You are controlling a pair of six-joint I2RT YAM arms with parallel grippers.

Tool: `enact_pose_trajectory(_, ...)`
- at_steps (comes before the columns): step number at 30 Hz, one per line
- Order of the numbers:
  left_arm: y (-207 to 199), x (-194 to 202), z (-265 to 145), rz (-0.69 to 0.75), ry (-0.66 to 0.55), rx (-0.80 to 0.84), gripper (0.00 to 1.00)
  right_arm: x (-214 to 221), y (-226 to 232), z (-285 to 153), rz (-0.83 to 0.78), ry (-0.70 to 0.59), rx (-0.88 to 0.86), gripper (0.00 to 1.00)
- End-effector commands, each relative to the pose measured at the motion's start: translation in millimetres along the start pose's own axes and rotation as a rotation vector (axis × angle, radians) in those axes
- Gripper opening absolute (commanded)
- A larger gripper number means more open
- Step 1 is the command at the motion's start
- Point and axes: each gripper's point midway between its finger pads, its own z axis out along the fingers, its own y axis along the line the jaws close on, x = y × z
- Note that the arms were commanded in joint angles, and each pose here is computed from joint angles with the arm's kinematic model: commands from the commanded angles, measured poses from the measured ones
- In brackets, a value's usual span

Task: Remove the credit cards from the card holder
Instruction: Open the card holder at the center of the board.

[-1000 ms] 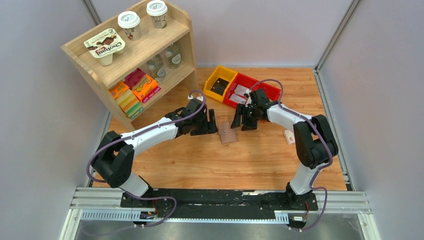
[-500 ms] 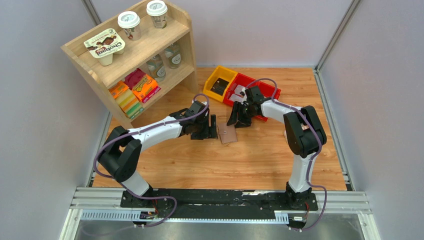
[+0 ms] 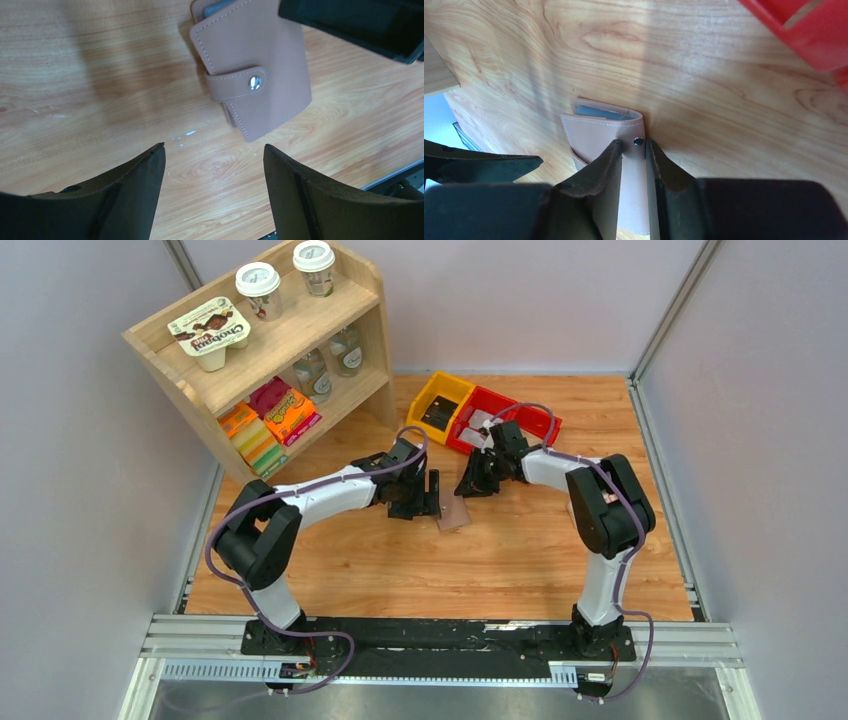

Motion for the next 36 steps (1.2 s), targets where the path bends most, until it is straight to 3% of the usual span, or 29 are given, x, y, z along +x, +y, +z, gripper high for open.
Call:
enact_pose_trajectory(1,-10.2,-7.2,-0.9,0.026,-0.003,0.014,0.79,32.0,-15.0,7.4,0.062,0.037,0.072,0.21)
enact_pose_trajectory(9,-10.1,-7.7,-1.1,0.082,-0.016,-0.07,0.72,53.5,-13.2,9.4,0.099,0.004,0.072,0.02)
enact_pose_trajectory(14,-10.6,-16.6,-2.2,0.151,-0.038,-0.151,0.64,55.2,-16.4,7.5,0.108,-0.021,0.079,0.01)
enact_pose_trajectory(19,-12.1,-26.3,3.1,0.22,-0.036,-0.23,0.47,60.1,-20.6,10.7,0.112,-0.009,0.085,0.01)
enact_pose_trajectory(23,-14.9,-25.3,10.9,0.275,-0.014,-0.269,0.4,60.6,-21.8,12.7,0.113,-0.004,0.088,0.01)
enact_pose_trajectory(31,-22.8,-15.8,24.7,0.322,0.025,-0.267,0.4,63.6,-25.5,17.3,0.121,0.015,0.097,0.01)
enact_pose_trajectory(36,-24.1,-5.3,31.5,0.333,0.058,-0.265,0.47,64.0,-27.0,18.2,0.124,0.018,0.103,0.01)
